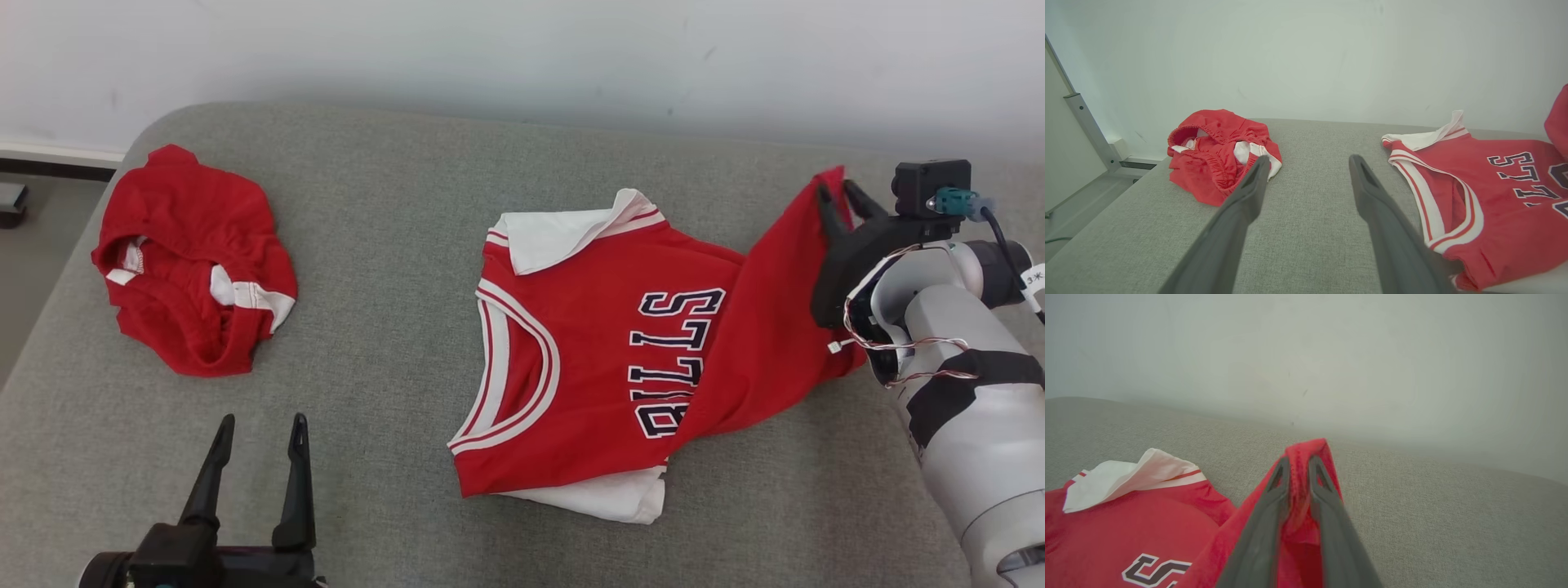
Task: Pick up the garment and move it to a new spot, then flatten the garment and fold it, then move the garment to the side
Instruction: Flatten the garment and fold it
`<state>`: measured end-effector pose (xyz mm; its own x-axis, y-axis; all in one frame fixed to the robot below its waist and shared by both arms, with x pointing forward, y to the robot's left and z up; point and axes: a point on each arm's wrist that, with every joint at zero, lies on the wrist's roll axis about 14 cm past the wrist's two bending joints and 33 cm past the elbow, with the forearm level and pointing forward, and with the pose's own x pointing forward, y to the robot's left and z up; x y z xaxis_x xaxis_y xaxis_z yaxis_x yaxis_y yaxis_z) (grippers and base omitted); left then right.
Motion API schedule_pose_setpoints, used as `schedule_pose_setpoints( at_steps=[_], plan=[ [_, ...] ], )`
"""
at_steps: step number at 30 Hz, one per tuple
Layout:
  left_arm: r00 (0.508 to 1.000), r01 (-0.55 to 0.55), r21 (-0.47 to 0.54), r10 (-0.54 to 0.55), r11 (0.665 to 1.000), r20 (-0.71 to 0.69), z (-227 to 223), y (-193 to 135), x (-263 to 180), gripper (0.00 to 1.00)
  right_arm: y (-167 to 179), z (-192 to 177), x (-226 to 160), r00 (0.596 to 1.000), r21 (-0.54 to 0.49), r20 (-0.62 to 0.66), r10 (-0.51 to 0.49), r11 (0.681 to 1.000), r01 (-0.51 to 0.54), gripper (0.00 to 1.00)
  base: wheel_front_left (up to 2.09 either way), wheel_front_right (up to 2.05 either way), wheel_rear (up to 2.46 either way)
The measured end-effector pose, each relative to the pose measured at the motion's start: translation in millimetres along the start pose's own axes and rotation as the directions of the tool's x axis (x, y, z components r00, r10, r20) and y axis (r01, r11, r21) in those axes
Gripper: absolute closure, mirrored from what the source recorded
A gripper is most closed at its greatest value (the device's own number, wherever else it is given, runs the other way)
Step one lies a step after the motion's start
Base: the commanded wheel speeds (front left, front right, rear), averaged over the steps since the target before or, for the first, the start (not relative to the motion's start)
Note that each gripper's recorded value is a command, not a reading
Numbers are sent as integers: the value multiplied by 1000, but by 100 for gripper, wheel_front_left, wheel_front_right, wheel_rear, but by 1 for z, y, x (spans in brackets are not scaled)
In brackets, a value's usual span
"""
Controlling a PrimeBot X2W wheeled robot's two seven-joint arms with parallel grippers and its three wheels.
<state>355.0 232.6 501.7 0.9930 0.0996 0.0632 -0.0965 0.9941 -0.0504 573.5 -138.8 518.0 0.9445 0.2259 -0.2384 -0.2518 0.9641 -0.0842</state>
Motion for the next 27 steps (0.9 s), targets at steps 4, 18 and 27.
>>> schedule_pose_setpoints(
  at_steps=[4,18,27],
  plan=[
    [1000,-11,3,11,1000,3,1,4,3,0,-5,7,-1,999,14,48,-14,1000,13,0,0,0,0],
    [999,28,8,-28,1000,31,8,-6,1,0,-44,-3,-73,979,59,192,-65,997,55,0,0,0,0],
    [997,68,9,-69,998,42,11,-19,5,0,-33,-69,-120,994,118,102,-45,993,33,0,0,0,0]
  ],
)
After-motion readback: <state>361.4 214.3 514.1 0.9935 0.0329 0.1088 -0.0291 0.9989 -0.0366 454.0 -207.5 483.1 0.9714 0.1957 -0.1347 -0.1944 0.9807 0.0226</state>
